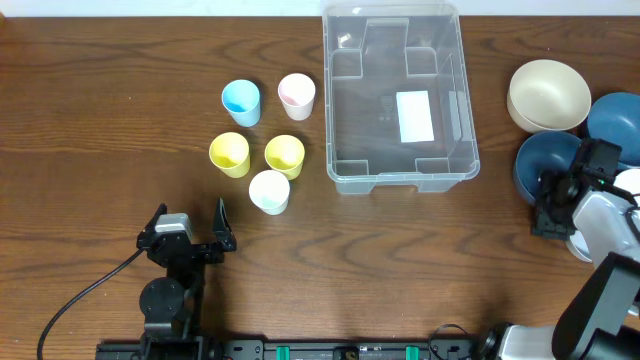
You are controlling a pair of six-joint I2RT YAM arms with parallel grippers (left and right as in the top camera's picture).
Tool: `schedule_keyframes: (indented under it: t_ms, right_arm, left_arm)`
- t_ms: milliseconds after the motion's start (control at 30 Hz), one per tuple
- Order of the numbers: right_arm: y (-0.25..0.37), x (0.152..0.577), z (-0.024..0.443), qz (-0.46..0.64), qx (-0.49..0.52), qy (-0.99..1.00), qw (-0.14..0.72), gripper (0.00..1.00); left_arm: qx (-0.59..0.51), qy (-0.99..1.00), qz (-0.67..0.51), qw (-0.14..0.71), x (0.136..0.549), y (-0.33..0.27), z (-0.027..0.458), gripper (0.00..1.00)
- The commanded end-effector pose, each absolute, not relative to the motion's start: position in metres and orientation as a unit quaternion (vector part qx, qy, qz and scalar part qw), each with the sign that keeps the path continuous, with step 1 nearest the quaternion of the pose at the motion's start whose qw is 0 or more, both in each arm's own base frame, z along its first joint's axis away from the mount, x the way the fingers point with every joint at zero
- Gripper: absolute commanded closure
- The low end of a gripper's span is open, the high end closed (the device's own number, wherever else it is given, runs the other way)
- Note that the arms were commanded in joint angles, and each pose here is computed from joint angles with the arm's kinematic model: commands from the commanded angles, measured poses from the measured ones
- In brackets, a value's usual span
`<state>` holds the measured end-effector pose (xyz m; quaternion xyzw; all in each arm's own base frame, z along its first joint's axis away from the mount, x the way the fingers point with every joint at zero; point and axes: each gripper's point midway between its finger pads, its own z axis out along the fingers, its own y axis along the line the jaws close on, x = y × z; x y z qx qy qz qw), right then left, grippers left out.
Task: Pack container
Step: 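Reach right gripper to the dark teal bowl stack and grasp its rim, then lift the dark teal bowl and lower it into the clear bin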
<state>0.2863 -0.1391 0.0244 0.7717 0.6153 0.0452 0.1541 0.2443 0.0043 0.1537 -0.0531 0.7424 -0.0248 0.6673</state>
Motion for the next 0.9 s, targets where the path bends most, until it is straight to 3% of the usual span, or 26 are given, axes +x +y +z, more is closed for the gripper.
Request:
schedule_keyframes:
  t_ms: [0, 67, 167, 267, 633, 867]
  right_arm:
    - [-0.142, 0.282, 0.021, 0.039, 0.780, 0.606, 0.151, 0.46]
    - [-0.142, 0.283, 0.021, 0.040, 0.780, 0.606, 0.151, 0.65]
    - [-0.142, 0.283, 0.021, 0.040, 0.780, 0.606, 0.151, 0.78]
    - [-0.142, 0.284, 0.023, 0.050, 0.782, 0.603, 0.149, 0.99]
    - [-0.142, 0.294, 0.071, 0.150, 0.769, 0.595, 0.178, 0.99]
    - [-0.148, 0.319, 0.213, 0.250, 0.684, 0.591, 0.346, 0.98]
  left_arm:
    - [-0.053, 0.759, -0.011, 0.649, 0.244, 0.008, 0.136, 0.02]
    - [-0.053, 0.759, -0.011, 0.649, 0.244, 0.008, 0.136, 0.02]
    - [-0.053, 0.759, -0.011, 0.649, 0.244, 0.008, 0.136, 0.02]
    - [-0.053, 0.759, -0.011, 0.649, 0.244, 0.008, 0.136, 0.02]
    - [-0.053, 0.759, -0.011, 0.649, 0.244, 0.008, 0.136, 0.02]
    - [-0.053, 0.759, -0.011, 0.649, 0.244, 0.008, 0.136, 0.02]
